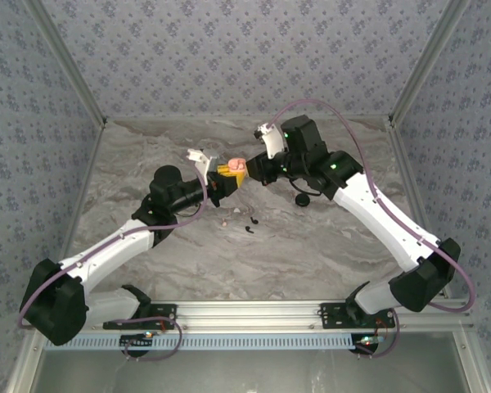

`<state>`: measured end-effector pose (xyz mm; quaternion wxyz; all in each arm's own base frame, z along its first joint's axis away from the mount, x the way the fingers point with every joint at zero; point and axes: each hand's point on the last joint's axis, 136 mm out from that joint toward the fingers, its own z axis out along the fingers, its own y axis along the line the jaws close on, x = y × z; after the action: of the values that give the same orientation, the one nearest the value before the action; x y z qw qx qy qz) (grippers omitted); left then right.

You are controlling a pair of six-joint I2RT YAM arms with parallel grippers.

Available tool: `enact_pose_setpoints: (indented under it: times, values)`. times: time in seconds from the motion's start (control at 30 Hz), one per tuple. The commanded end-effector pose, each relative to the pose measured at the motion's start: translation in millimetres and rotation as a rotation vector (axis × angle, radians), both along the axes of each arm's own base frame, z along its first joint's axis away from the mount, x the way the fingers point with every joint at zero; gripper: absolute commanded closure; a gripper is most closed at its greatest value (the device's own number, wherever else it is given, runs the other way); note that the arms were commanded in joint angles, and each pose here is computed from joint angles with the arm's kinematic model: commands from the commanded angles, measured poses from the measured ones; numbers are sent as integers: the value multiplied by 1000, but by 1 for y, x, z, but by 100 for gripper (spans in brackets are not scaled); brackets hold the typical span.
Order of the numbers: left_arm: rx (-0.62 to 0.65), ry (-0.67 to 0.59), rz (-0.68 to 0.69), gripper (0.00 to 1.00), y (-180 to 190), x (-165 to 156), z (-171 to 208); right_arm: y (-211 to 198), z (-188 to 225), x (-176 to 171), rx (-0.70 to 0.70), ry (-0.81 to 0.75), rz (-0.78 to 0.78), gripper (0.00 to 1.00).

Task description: Insert the wireless bluetooth earbuds into the charging case

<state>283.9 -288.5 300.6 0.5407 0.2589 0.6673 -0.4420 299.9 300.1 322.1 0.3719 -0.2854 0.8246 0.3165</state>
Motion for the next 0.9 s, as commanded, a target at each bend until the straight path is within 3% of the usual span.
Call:
enact_pose_setpoints:
  times: [0.0, 0.87]
  values:
    - [-51, -90, -45, 94, -2, -10, 30, 5, -6, -2, 1, 37, 28, 85]
    - [-64, -112, -127, 95, -8, -25, 35, 10, -9, -10, -28, 59, 86, 79]
